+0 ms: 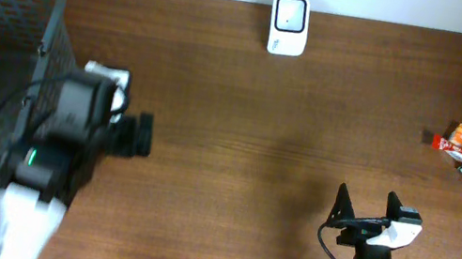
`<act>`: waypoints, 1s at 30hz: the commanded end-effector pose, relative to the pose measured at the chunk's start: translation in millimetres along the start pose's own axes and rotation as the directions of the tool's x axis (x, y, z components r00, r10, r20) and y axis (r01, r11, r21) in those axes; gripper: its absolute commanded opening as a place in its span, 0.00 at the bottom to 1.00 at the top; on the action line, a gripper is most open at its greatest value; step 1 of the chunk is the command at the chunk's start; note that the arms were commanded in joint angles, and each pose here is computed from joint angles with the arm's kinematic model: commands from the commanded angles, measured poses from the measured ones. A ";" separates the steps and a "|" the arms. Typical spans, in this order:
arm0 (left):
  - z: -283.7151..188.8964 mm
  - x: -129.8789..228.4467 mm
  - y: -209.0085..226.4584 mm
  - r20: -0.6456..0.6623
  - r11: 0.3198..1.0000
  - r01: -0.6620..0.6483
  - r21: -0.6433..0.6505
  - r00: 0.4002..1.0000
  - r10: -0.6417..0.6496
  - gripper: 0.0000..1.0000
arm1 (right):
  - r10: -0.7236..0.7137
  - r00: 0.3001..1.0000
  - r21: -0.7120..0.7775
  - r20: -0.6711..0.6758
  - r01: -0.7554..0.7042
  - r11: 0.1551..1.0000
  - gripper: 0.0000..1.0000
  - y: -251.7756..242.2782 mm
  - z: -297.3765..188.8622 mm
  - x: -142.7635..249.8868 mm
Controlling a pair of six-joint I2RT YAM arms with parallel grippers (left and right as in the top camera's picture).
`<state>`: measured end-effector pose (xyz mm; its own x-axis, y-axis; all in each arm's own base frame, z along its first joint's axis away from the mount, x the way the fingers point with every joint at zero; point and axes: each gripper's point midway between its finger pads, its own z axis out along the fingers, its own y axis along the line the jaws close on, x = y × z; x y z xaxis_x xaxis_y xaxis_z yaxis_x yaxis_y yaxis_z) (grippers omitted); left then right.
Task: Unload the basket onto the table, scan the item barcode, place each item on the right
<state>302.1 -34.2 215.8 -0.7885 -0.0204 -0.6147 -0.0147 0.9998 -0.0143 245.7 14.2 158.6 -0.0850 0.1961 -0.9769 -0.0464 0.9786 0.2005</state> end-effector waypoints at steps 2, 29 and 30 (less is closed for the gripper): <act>-55.5 52.0 28.6 0.299 1.000 0.011 0.013 0.954 -0.015 0.99 | -0.011 1.000 0.004 -0.003 0.011 1.000 0.98 -0.7 0.2 2.7; 8.3 79.8 8.4 0.750 0.955 -0.285 -0.076 0.615 0.243 0.99 | -0.011 1.000 0.004 -0.002 0.011 1.000 0.98 -0.7 0.1 2.6; 8.3 79.8 8.3 0.750 0.955 -0.286 -0.076 0.615 0.243 0.99 | -0.011 1.000 0.004 -0.002 0.011 1.000 0.98 -0.7 0.1 2.6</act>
<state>243.6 -29.2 164.5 -0.0230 0.2059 -0.9783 0.1731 0.9646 0.1989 245.7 14.2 158.8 -0.0843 0.1962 -0.9769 -0.0466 0.9786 0.2005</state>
